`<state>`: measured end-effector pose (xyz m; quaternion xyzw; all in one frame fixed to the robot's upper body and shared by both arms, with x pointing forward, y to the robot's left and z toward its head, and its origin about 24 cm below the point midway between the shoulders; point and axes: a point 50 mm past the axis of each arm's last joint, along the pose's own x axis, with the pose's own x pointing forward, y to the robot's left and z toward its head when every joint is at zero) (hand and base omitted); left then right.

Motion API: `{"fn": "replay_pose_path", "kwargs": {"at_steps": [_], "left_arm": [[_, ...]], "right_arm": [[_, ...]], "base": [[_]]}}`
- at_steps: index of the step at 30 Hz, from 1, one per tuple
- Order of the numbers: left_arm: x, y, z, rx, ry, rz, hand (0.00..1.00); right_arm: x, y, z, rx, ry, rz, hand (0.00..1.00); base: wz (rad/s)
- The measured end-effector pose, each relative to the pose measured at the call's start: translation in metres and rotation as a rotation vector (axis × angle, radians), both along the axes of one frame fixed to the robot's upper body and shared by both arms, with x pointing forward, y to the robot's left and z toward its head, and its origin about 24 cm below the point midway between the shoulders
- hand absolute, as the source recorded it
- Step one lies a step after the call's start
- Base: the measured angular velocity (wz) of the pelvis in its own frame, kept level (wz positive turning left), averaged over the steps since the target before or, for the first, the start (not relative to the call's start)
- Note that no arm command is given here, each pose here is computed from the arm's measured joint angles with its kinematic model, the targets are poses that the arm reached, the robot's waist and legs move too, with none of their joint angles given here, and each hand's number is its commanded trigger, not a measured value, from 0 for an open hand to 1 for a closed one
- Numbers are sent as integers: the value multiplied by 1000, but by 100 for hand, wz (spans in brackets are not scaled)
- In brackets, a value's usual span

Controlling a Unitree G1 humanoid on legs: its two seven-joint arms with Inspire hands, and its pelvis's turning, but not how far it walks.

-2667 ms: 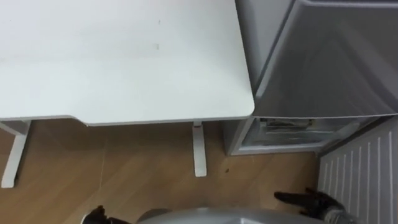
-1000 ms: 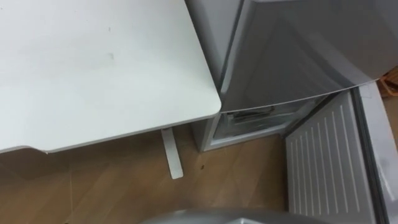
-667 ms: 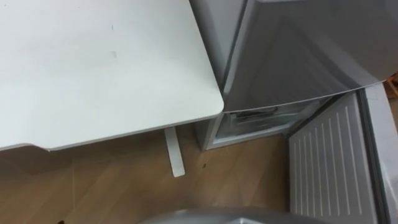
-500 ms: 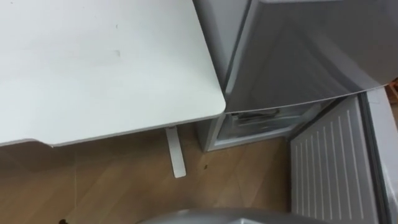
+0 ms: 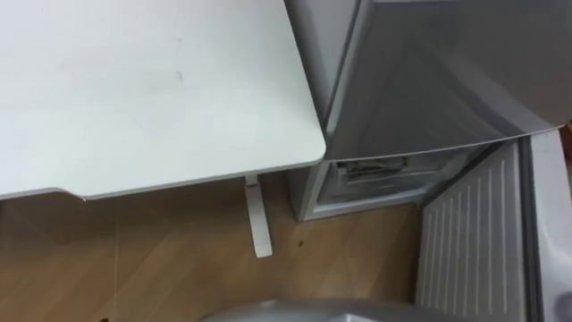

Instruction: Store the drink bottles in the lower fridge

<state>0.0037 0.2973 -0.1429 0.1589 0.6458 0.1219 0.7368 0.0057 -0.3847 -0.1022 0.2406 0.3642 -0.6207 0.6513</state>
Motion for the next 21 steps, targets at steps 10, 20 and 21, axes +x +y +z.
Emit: {"fn": "replay_pose_path", "kwargs": {"at_steps": [10, 20, 21], "left_arm": [[23, -17, -8, -42, -2, -119, 0], [40, -52, -19, -94, -5, -233, 0], [43, -53, -19, -89, -11, -240, 0]], "right_arm": [[33, 45, -21, 74, -116, 341, 0], [123, 134, -26, 207, -370, 844, 0], [127, 142, -26, 227, -381, 898, 0]], "base": [[-11], [2], [6]]}}
